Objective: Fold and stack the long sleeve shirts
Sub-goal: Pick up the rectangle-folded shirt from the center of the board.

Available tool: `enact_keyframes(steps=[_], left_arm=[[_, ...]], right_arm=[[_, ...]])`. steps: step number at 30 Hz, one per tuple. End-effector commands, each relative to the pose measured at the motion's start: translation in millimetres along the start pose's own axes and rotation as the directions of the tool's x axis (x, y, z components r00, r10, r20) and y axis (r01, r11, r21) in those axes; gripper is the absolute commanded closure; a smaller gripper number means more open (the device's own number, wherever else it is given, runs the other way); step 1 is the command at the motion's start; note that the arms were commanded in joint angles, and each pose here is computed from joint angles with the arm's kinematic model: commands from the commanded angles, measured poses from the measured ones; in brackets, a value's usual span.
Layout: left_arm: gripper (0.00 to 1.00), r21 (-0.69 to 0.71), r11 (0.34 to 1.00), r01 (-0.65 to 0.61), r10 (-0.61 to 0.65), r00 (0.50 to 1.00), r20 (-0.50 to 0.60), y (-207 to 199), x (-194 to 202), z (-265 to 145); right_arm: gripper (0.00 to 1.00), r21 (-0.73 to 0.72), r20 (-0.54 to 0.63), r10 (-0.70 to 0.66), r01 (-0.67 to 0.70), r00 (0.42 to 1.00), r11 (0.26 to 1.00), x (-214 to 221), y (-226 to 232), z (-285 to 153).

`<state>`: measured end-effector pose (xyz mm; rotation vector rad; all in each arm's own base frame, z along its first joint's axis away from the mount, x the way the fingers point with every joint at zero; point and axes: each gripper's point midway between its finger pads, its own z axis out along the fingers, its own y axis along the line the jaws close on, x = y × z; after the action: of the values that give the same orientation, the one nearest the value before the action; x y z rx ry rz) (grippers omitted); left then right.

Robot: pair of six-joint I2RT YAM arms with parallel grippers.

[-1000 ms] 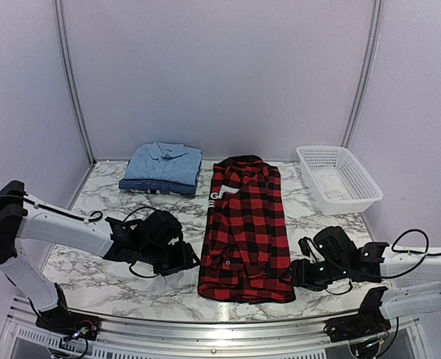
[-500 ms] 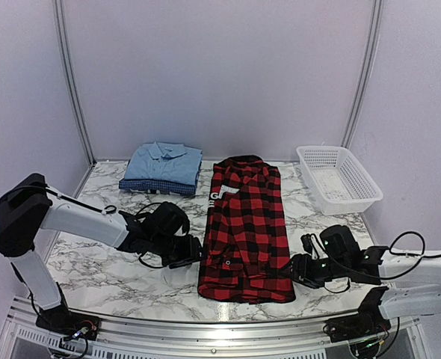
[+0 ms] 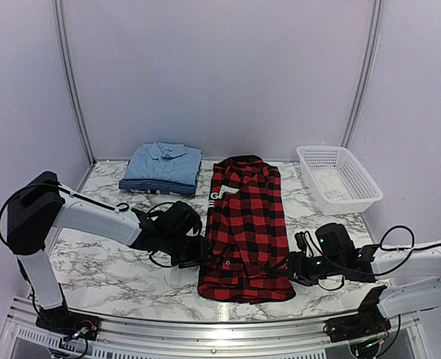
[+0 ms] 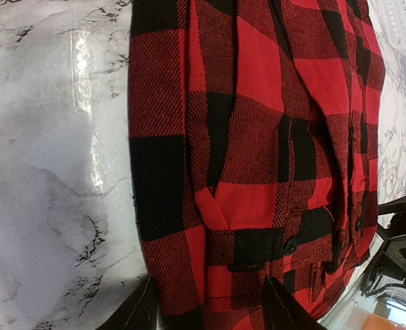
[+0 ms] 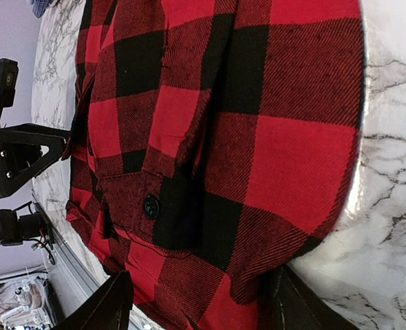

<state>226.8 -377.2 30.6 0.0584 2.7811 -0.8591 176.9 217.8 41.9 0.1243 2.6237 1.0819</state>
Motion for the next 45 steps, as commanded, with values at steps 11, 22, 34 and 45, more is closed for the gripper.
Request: enact_keyframes(steps=[11, 22, 34, 45], left_arm=[[0.51, -0.177, 0.984, 0.013, -0.024, 0.998, -0.062, 43, 23, 5], [0.58, -0.199, 0.98, 0.02, -0.035, 0.997, -0.071, 48, 26, 13], [0.67, -0.201, 0.979, 0.031, -0.048, 0.996, -0.079, 45, 31, 25], [0.82, -0.212, 0.976, 0.054, -0.068, 0.996, -0.061, 47, 32, 24]], right_arm=[[0.33, 0.109, -0.017, 0.001, 0.001, 1.0, 0.994, 0, -19, -17], [0.34, 0.115, -0.039, 0.026, -0.021, 0.999, 0.993, 2, -28, -1], [0.4, 0.111, -0.062, 0.006, 0.001, 0.998, 0.994, -4, -11, 17], [0.5, 0.184, -0.086, -0.023, 0.039, 0.996, 0.982, -10, -11, 26]])
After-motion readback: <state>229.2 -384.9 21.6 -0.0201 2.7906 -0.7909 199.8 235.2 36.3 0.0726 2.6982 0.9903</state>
